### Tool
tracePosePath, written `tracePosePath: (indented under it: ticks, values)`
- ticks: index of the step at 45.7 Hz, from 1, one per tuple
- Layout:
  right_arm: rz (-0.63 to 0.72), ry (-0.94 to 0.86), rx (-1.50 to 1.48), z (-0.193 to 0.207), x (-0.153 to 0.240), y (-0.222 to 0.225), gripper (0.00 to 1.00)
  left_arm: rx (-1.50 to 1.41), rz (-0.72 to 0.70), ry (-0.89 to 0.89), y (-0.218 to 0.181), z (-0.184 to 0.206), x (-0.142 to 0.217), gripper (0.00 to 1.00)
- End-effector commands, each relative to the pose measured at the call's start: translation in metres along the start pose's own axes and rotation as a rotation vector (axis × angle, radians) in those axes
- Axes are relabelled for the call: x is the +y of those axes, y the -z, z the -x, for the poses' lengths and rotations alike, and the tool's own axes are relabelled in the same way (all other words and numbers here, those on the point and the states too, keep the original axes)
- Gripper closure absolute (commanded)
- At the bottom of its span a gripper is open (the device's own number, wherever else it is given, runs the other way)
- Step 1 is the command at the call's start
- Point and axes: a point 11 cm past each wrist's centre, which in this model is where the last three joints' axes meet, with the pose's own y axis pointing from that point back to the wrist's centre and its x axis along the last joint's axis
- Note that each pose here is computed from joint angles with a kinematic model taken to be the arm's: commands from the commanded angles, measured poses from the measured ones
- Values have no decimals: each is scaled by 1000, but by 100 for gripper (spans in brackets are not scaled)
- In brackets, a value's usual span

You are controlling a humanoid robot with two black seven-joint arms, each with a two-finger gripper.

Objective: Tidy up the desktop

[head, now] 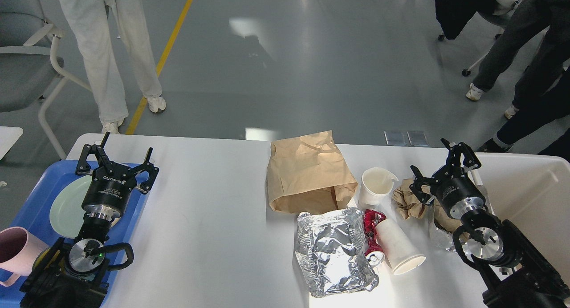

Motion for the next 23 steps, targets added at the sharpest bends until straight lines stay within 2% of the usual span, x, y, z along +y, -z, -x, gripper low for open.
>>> tracePosePath:
  ticks: [1,8,18,23]
  values:
    - [-40,21,-9,7,-6,13,0,0,0,0,0,0,0,3]
    - [-200,74,48,11,-6,42,0,0,0,0,0,0,0,3]
    - [-173,28,81,-10,-1,43,0,0,0,0,0,0,0,3]
    - [-106,-41,252,-56,18,76,0,0,0,0,0,0,0,3]
